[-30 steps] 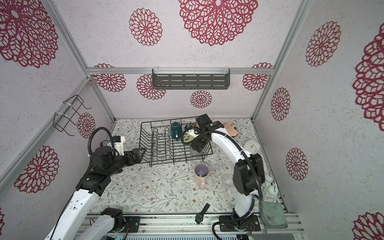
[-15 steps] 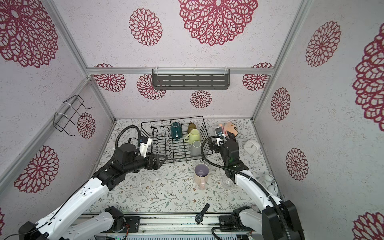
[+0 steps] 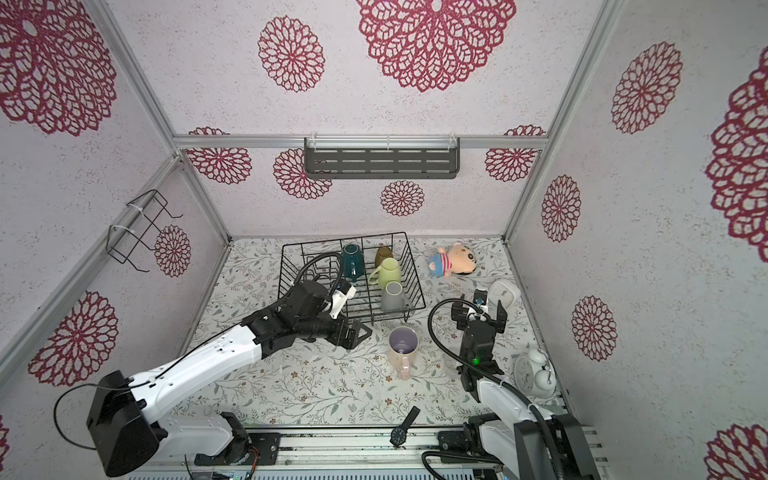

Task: Load the cups into the dish rack
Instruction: 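Grasp the pink pearly mug on the table with the left gripper while the right withdraws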

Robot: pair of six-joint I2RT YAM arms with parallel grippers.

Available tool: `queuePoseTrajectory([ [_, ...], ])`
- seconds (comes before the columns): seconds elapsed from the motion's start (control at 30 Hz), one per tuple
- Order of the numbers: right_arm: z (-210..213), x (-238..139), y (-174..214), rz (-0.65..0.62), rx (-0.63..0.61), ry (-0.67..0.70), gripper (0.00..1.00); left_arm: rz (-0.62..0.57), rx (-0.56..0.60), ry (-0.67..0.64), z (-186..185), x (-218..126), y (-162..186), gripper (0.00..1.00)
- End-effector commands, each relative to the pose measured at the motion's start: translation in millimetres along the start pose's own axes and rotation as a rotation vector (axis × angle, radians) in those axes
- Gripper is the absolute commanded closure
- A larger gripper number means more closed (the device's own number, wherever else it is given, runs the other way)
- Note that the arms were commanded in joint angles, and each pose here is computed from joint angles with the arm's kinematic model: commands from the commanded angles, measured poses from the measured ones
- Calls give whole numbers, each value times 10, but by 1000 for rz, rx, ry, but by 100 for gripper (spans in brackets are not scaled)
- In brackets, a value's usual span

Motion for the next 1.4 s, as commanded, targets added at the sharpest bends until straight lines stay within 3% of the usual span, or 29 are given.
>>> queuePoseTrajectory([
  [0.0,33,49,-158,-119,45,-28,1,48,88,13,-124,76,-10,1],
  [0.17,86,66,-33,-110,44,-59,1,208,137,-80,-174,396,13,3],
  [0.3,73,69,-18,-96,20,-43,1,267,138,-116,-197,638,47,5],
  [0.8,39,62,3,-83,47,-2,1,286,72,-192,-194,995,-28,13],
  [1.0,44,91,4,-69,52,5,1,204,116,-180,-284,910,-219,14],
  [1.17,32,91,-8,-74,57,18,1,214,109,-197,-258,1029,-238,15],
  [1.37,10,87,2,-73,65,43,1,262,88,-235,-214,1164,-216,26],
])
Point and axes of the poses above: each gripper's point midway between its finger pads, its own x axis out along the fingers, its own z axis along the line the jaws close on, y = z × x, the point moved 9 cm from there along -x, back along the fingers, and after that the axes turned 3 degrees about -x, right-handed, at the moved point
